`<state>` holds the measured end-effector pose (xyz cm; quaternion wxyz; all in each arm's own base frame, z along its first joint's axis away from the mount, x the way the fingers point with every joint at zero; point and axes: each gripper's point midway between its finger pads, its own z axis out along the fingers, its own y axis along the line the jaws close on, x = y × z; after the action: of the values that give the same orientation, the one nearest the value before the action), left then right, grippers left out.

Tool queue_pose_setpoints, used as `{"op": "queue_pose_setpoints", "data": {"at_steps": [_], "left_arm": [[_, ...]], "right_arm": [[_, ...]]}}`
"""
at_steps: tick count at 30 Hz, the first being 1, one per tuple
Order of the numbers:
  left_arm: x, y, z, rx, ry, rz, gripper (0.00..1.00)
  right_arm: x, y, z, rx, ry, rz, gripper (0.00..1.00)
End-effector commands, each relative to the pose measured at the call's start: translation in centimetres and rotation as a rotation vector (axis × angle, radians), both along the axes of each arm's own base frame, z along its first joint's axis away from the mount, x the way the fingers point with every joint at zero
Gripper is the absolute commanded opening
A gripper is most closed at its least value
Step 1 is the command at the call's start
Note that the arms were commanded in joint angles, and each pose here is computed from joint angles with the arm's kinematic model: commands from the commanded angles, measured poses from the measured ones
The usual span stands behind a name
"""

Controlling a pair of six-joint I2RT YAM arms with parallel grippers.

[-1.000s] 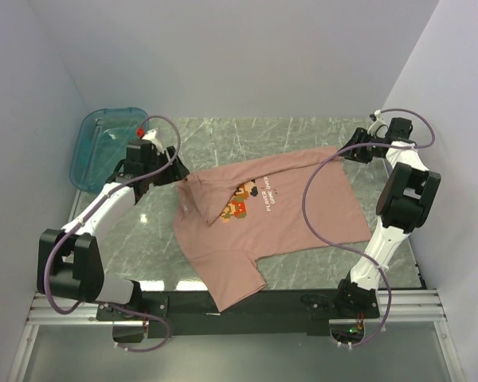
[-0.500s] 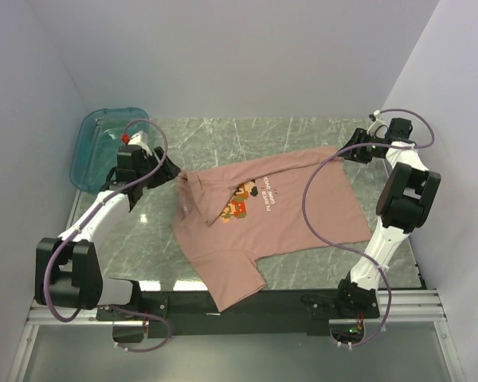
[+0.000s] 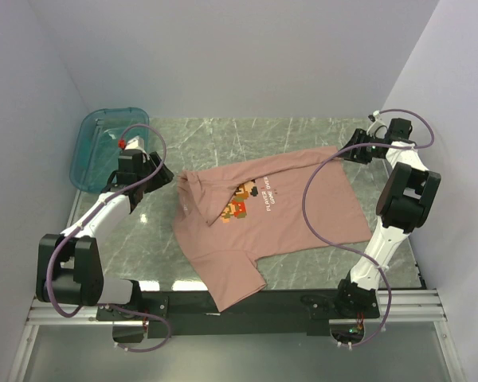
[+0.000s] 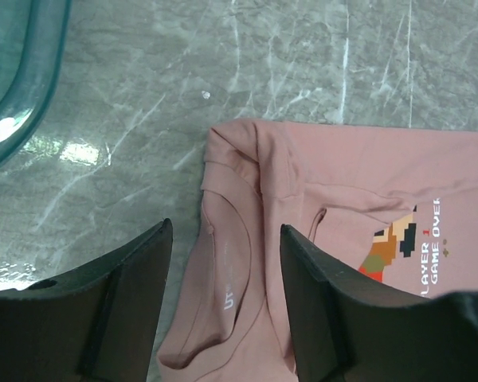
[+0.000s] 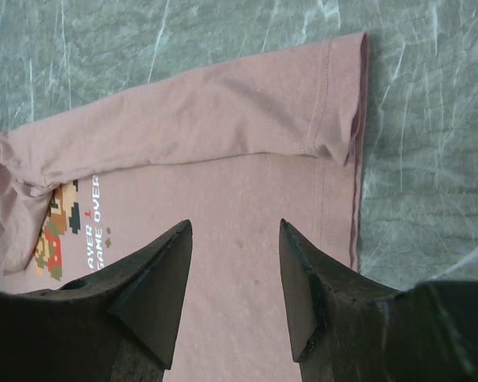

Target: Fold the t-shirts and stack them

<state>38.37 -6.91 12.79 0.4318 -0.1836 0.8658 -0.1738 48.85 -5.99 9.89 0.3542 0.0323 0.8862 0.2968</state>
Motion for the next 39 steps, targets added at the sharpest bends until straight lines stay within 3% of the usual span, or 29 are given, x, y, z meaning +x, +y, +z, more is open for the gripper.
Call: {"op": "queue_pose_setpoints", "data": {"at_steps": [1,23,39], "left_arm": [[0.8,0.7,0.6,0.025,-0.035,0.023,0.61],[1.6,0.6,-1.4,0.059,0.052,-0.006,0.55],[5.0,-0.5,-4.3,0.068,0.172,-0.083,0.47]], "right_arm": [[-0.2,0.1,1.2,0.004,-0.033,0.019,0.55],[-0.4,-0.1,1.0,0.016,-0.029,0.023,0.55],[-0.4,-0.4,0.6,0.021,-0.021,0.02,0.55]]}}
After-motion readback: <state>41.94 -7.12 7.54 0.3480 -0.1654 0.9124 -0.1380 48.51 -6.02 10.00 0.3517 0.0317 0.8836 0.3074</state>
